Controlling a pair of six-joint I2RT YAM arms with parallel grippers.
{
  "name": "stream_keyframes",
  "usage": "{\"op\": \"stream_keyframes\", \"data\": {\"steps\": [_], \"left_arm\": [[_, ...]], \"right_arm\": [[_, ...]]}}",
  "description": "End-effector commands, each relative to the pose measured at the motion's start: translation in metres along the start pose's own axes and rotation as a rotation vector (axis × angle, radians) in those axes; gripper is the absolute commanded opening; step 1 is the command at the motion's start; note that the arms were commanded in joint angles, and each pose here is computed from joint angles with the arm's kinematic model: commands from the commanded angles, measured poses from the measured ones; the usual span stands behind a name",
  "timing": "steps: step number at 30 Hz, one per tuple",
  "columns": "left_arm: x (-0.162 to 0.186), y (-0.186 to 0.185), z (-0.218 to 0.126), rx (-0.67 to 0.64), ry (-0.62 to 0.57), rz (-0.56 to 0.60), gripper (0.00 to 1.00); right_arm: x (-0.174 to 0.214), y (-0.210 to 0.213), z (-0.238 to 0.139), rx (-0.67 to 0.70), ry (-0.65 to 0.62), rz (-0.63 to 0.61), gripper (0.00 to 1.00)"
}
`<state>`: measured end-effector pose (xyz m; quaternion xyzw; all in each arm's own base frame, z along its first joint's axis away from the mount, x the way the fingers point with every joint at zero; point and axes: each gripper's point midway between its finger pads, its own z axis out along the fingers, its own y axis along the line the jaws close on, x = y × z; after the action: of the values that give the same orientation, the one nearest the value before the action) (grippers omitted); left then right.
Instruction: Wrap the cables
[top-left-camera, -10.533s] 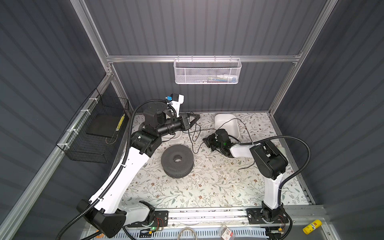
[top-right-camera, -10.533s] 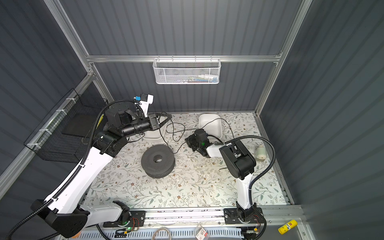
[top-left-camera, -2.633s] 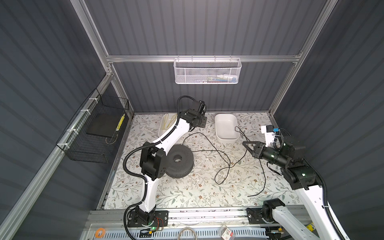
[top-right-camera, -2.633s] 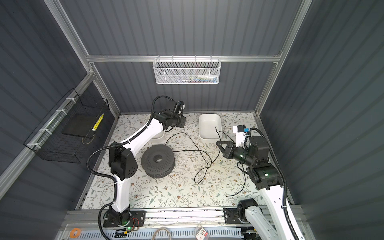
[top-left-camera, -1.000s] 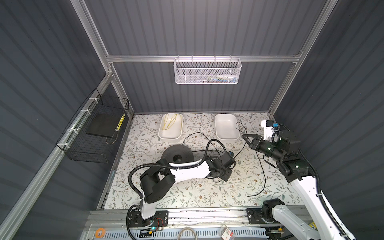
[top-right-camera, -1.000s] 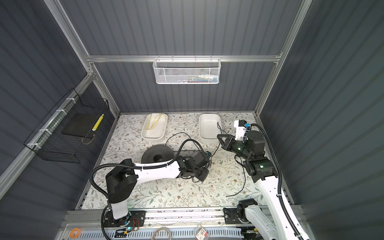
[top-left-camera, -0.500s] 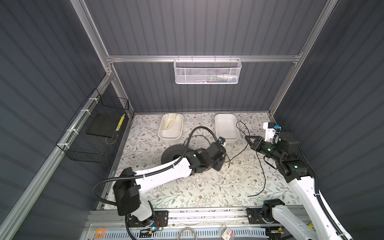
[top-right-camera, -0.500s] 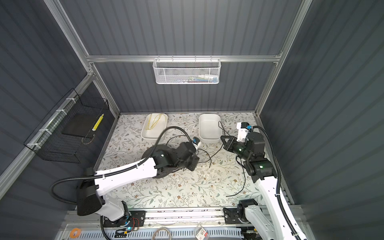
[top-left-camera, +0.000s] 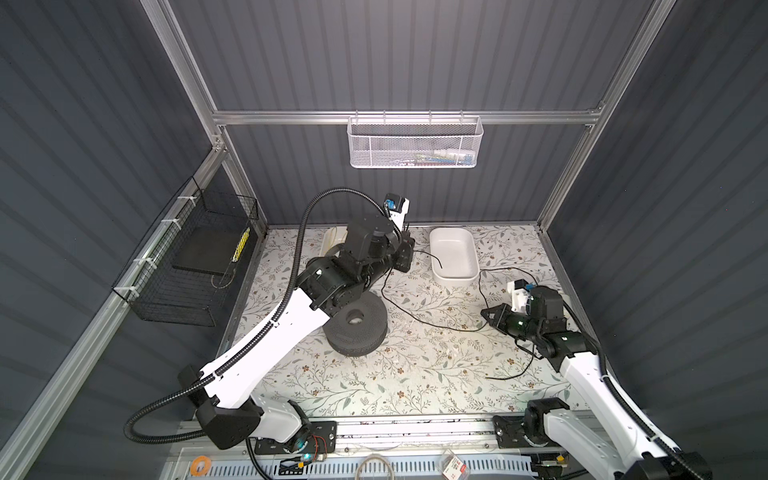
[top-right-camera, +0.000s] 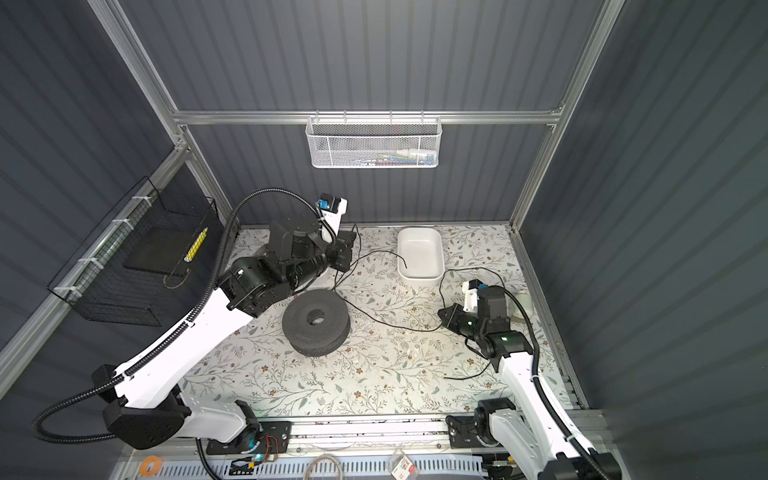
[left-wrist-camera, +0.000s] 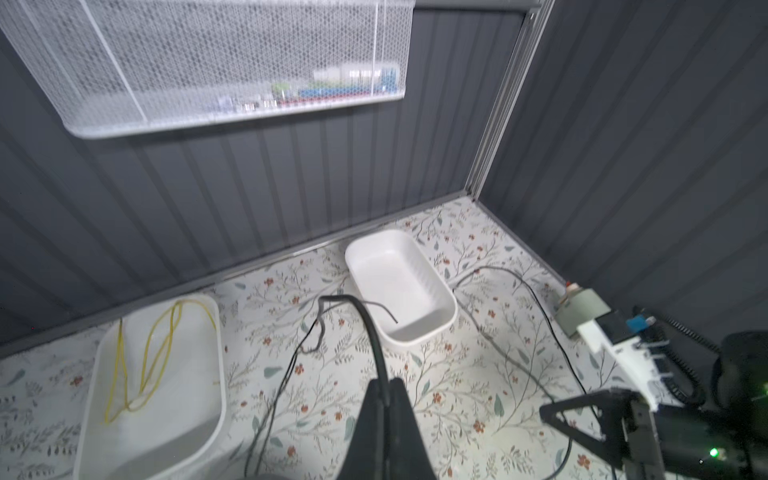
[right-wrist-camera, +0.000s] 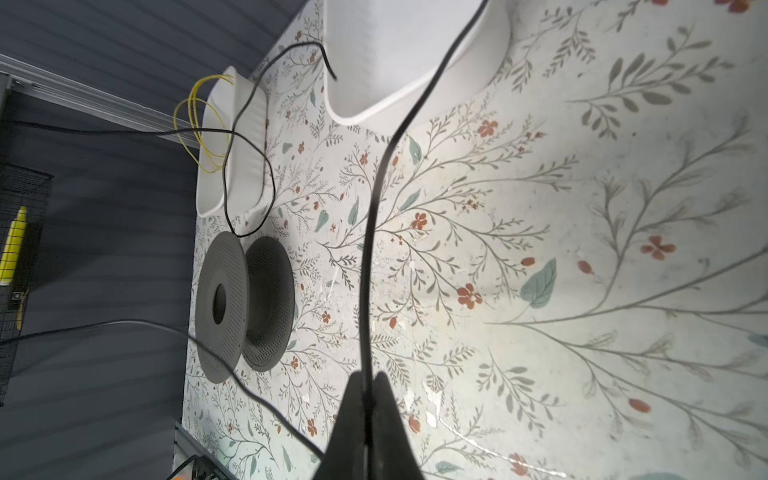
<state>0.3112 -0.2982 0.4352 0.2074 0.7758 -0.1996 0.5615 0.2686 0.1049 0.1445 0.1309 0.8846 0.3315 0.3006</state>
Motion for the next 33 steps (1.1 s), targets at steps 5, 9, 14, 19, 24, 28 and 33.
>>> {"op": "stream_keyframes", "data": {"steps": [5, 9, 14, 19, 24, 28, 33], "left_arm": [[-0.045, -0.023, 0.0, 0.108, -0.045, 0.118, 0.0], [-0.06, -0.027, -0.008, 0.125, -0.063, 0.15, 0.0], [-0.058, -0.046, -0.011, 0.237, -0.049, 0.158, 0.0], [-0.054, -0.053, -0.012, 0.283, -0.033, 0.141, 0.0], [-0.059, -0.059, -0.02, 0.324, -0.031, 0.123, 0.0], [-0.061, -0.063, -0.025, 0.351, -0.035, 0.108, 0.0], [-0.058, -0.065, -0.029, 0.369, -0.023, 0.095, 0.0]], "right_arm": [[-0.008, 0.013, -0.007, 0.015, 0.028, -0.107, 0.47], [-0.021, 0.042, -0.032, -0.008, 0.004, -0.184, 0.52], [-0.041, 0.084, -0.045, -0.053, -0.068, -0.324, 0.56], [-0.067, 0.132, -0.032, -0.118, -0.174, -0.495, 0.66], [-0.08, 0.147, 0.003, -0.085, -0.162, -0.631, 0.71], [-0.087, 0.163, 0.027, -0.15, -0.169, -0.635, 0.72], [-0.071, 0.186, 0.043, -0.287, -0.121, -0.652, 0.7]]}}
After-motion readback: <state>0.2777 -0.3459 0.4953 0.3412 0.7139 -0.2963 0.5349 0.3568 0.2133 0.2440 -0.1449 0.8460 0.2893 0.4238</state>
